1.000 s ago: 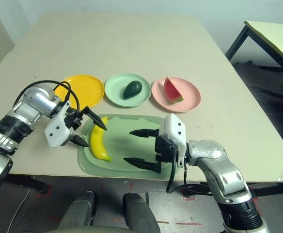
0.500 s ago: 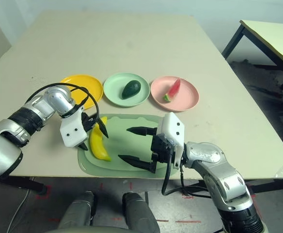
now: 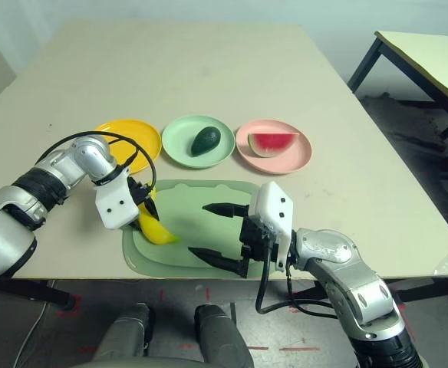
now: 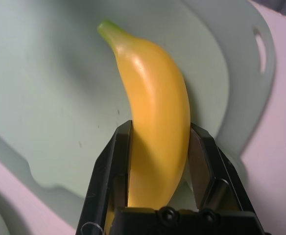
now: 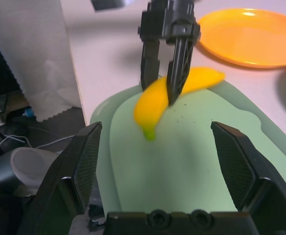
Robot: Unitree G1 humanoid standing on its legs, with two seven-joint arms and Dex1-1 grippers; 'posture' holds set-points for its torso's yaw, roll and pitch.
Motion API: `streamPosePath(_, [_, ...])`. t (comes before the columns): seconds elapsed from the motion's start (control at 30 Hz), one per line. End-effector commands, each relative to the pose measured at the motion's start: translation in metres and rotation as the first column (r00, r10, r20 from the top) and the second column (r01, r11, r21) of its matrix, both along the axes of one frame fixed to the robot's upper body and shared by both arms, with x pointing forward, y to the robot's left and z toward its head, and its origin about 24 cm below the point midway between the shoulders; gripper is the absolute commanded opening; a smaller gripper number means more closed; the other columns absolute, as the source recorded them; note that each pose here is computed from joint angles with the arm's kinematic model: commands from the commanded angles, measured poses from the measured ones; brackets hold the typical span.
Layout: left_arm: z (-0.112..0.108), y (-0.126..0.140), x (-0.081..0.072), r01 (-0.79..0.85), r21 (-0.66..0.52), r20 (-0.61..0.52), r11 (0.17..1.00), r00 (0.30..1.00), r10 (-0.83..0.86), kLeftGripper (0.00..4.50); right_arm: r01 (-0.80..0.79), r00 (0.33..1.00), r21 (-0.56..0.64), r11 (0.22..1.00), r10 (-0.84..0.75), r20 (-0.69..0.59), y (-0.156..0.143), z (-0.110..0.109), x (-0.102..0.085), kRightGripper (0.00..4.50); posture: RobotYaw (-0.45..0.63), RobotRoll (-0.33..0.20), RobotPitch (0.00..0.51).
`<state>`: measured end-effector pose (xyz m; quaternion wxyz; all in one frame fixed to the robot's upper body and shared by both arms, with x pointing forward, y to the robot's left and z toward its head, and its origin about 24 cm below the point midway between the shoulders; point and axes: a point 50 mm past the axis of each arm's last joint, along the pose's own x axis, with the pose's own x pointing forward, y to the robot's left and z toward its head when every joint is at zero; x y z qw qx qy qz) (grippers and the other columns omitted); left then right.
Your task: Place the fruits into color-matched plates.
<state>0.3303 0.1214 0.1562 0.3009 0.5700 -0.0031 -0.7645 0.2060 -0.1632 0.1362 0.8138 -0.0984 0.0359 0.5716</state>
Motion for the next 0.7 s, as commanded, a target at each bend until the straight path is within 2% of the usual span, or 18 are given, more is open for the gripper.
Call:
streamPosePath(0.03, [0.025, 0.016, 0.013, -0.113, -0.019, 0.074, 0.993, 0.991, 0.114, 1.71, 0.08, 0.997, 0.026, 0.996, -0.079, -0.015, -0.003, -0.004, 0.002, 4.5, -0.15, 0.0, 0.133])
streamPosePath(0.1, [0.033, 0.025, 0.02, -0.184, -0.041, 0.109, 0.982, 0.976, 0.188, 1.71, 0.107, 0.994, 0.042, 0.993, -0.106, -0.018, -0.003, -0.004, 0.004, 4.5, -0.15, 0.0, 0.133])
streamPosePath(0.2, [0.047, 0.045, 0.032, -0.332, -0.078, 0.198, 0.94, 0.919, 0.341, 1.71, 0.169, 0.985, 0.065, 0.983, -0.17, 0.004, 0.0, -0.005, 0.008, 4.5, -0.15, 0.0, 0.132])
streamPosePath(0.37, [0.053, 0.062, 0.044, -0.461, -0.149, 0.302, 0.875, 0.821, 0.484, 1.71, 0.22, 0.976, 0.101, 0.97, -0.219, -0.019, 0.005, -0.005, 0.009, 4.5, -0.14, 0.0, 0.133])
streamPosePath(0.53, [0.047, 0.075, 0.053, -0.566, -0.181, 0.373, 0.804, 0.717, 0.589, 1.71, 0.239, 0.971, 0.11, 0.965, -0.237, -0.031, 0.007, -0.004, 0.008, 4.5, -0.16, 0.0, 0.131])
streamPosePath(0.7, [0.029, 0.079, 0.059, -0.632, -0.245, 0.381, 0.735, 0.634, 0.673, 1.71, 0.288, 0.958, 0.082, 0.954, -0.286, -0.035, -0.007, -0.002, 0.008, 4.5, -0.16, 0.0, 0.13])
